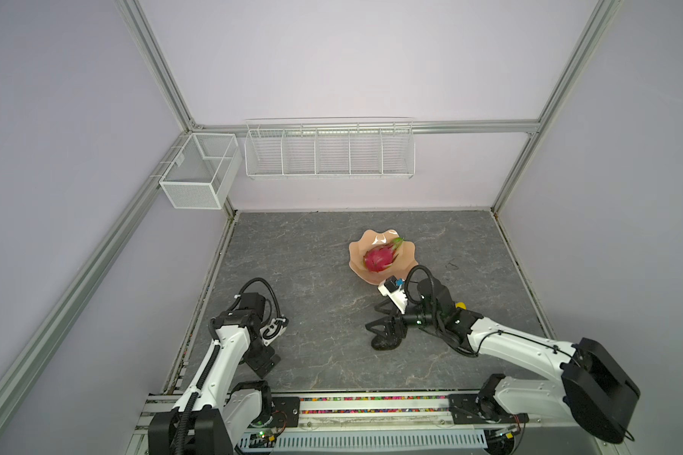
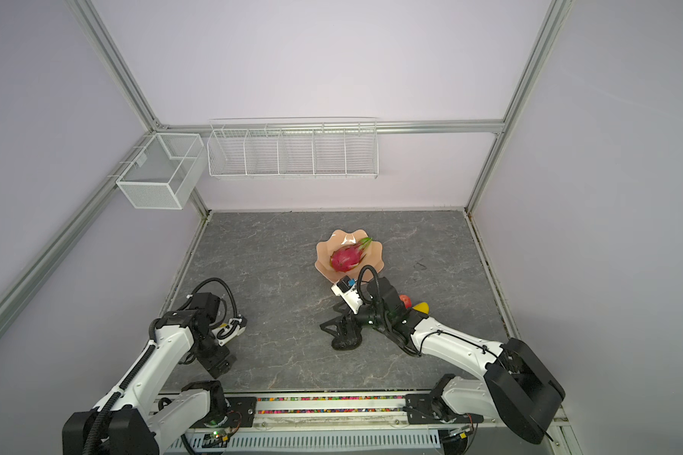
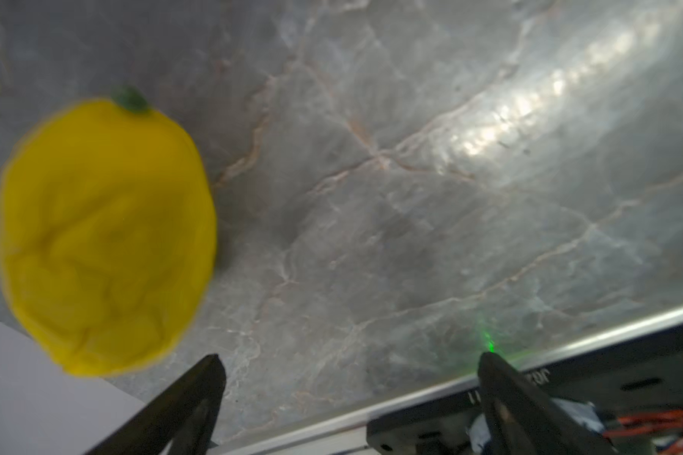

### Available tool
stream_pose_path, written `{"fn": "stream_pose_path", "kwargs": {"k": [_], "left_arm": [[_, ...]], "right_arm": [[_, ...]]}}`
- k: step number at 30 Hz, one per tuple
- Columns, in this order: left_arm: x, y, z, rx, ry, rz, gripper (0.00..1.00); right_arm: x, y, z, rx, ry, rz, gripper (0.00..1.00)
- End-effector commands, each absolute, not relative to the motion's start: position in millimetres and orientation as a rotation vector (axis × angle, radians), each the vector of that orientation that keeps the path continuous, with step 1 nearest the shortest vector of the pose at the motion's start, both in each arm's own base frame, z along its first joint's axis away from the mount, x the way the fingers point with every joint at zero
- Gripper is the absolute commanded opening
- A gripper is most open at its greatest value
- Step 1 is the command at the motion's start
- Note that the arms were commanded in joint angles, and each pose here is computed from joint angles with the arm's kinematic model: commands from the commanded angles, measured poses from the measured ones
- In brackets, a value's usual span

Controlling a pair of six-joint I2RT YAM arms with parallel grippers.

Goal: Place and organize the fake fruits in the fruit bowl
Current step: 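Lower the left gripper onto the yellow lemon and grasp it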

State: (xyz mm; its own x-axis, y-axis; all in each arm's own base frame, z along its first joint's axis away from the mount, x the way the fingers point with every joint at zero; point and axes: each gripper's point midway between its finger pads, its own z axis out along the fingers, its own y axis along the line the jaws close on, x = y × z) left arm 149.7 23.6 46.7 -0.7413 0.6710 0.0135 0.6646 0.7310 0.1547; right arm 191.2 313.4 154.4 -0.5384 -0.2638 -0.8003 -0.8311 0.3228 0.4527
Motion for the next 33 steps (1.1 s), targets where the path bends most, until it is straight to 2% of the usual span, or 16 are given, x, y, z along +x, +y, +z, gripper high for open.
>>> {"fn": "stream_pose_path", "kwargs": {"k": [1, 8, 14, 17, 22, 29, 33], "left_arm": [[189.6, 26.0, 57.7, 1.16, 2.718, 0.299, 0.99], [220.2, 43.6, 56.8, 1.17, 2.701, 0.446, 0.98], [252.0, 35.3, 98.1, 1.078, 2.621, 0.375, 0.95], [267.5, 45.8, 111.6, 1.127, 2.548, 0.475, 0.96], [315.4, 74.4, 108.4, 1.239, 2.489, 0.614, 0.98], [406.9, 69.6, 110.6, 1.254, 2.425, 0.485, 0.97], [431.3, 72.9, 89.5, 1.346, 2.429, 0.467, 0.97]], "right_arm": [[194.6, 311.4, 145.9, -0.97, 2.002, 1.171, 0.88], [195.7, 311.9, 141.1, -0.971, 2.017, 1.17, 0.88], [196.7, 314.0, 138.1, -0.975, 2.027, 1.18, 0.88], [197.9, 315.4, 132.4, -0.976, 2.041, 1.18, 0.88], [202.5, 316.8, 118.1, -0.983, 2.085, 1.162, 0.88], [214.8, 313.7, 102.7, -0.964, 2.149, 1.137, 0.88], [217.9, 312.4, 98.1, -0.959, 2.161, 1.129, 0.88]]}}
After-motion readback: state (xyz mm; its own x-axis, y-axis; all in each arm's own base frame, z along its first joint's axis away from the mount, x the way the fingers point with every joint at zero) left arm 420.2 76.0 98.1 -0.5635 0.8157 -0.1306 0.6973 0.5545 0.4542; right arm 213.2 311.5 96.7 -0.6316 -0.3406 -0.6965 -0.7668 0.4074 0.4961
